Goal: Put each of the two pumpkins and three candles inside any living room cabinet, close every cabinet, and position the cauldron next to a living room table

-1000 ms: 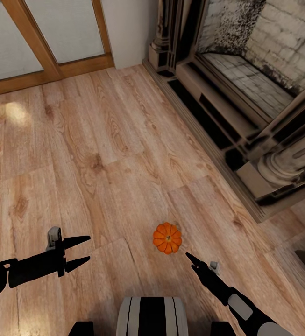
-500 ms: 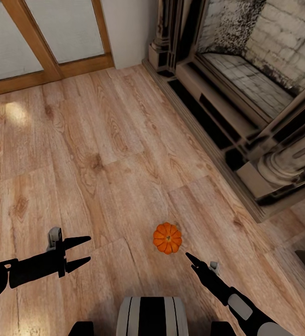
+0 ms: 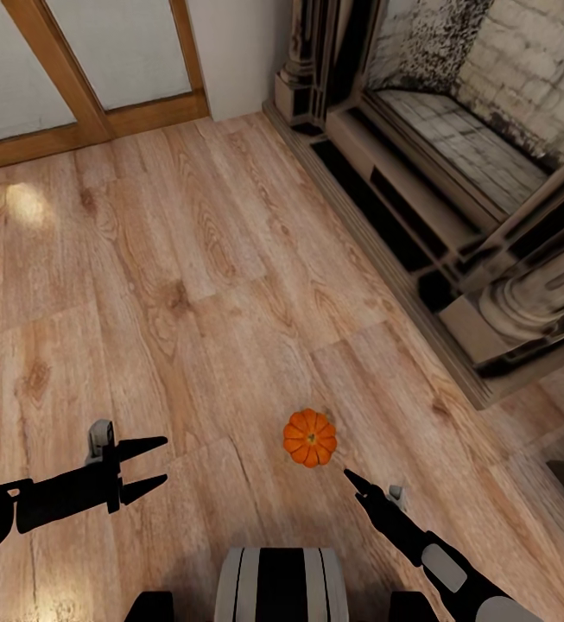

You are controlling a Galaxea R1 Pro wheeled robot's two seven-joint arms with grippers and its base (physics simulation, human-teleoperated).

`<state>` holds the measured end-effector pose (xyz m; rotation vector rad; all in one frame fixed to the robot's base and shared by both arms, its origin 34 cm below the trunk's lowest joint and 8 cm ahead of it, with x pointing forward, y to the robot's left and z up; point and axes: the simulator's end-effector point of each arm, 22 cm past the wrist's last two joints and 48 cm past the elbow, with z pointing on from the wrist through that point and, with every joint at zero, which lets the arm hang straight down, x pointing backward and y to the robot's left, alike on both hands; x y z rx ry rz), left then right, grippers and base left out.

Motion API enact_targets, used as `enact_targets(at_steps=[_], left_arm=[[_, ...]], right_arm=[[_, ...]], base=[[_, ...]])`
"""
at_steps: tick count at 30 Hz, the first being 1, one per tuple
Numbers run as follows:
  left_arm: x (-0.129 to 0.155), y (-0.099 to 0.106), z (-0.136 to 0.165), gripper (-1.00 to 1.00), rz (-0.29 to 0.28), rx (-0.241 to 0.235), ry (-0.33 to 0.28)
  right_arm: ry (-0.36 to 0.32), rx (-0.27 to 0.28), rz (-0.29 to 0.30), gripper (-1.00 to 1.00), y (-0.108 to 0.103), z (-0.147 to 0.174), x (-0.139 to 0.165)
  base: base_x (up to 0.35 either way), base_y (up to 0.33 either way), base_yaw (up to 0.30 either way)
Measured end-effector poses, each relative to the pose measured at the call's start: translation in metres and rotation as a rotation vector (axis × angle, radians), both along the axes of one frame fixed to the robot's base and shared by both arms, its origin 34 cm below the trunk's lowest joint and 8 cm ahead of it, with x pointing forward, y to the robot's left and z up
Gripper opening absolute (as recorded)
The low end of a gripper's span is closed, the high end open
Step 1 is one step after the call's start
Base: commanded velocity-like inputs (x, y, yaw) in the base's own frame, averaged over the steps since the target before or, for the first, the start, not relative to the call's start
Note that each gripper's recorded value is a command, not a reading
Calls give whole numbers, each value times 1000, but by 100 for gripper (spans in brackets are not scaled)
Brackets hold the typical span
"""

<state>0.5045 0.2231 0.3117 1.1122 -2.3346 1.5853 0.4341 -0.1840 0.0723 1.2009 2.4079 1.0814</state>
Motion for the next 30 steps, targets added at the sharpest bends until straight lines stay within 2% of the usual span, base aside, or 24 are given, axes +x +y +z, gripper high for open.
enact_targets(at_steps=[21, 30], left_arm=[[-1, 0, -1, 100, -1, -1, 4], [-2, 0, -1, 100, -1, -1, 6]], right_arm=[[5, -2, 5, 100, 0, -1, -2], [35, -26, 10, 100, -2, -7, -7]], base=[[71, 47, 0], [9, 22, 0]])
